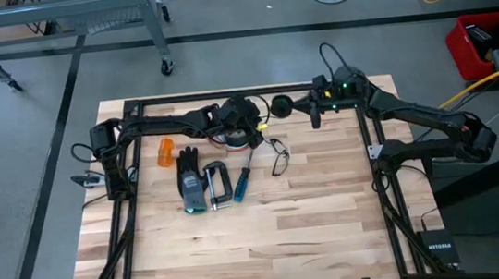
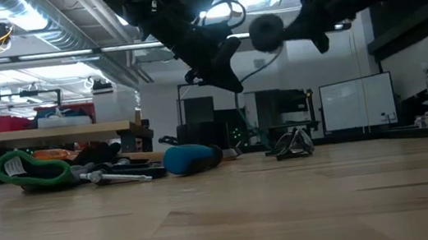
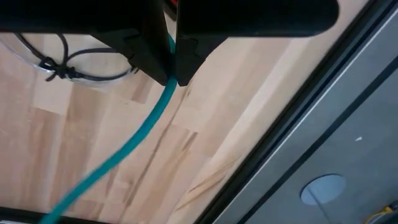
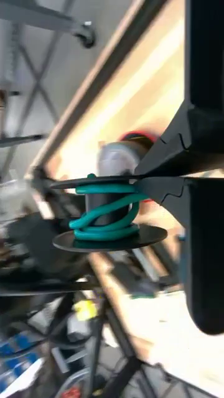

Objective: Coil cords
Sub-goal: Coil the wire in the cable spool

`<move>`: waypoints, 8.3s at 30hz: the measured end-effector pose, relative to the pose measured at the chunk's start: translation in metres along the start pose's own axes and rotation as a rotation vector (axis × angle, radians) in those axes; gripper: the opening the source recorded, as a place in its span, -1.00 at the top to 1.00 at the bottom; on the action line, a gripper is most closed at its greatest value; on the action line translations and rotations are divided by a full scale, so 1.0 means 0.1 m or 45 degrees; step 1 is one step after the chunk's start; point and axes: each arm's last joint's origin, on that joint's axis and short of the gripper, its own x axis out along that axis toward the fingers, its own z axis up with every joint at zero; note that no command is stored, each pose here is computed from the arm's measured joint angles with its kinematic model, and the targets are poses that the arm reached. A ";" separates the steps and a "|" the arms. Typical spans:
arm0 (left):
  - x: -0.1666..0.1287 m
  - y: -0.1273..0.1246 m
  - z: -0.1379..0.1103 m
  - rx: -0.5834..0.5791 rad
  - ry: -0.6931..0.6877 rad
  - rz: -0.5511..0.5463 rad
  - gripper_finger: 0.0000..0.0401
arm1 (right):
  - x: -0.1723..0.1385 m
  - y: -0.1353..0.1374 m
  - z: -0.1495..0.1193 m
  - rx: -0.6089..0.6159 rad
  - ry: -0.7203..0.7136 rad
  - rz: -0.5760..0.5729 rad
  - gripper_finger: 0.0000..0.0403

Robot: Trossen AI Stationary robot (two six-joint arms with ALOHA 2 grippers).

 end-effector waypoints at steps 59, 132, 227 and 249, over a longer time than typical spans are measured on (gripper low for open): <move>-0.03 -0.10 0.17 -0.252 -0.193 -0.230 1.00 | 0.85 0.00 -0.30 0.109 -0.104 -0.403 1.00; -0.04 -0.20 0.07 0.054 -0.100 -0.154 0.82 | 0.61 0.13 0.09 0.050 -0.418 -0.076 1.00; -0.21 -0.68 0.19 -0.314 -0.280 -0.342 0.50 | 0.62 0.14 0.09 -0.400 -0.398 -0.144 1.00; -0.20 -0.68 0.19 -0.276 -0.277 -0.335 0.80 | 0.61 0.15 0.12 -0.343 -0.450 -0.125 1.00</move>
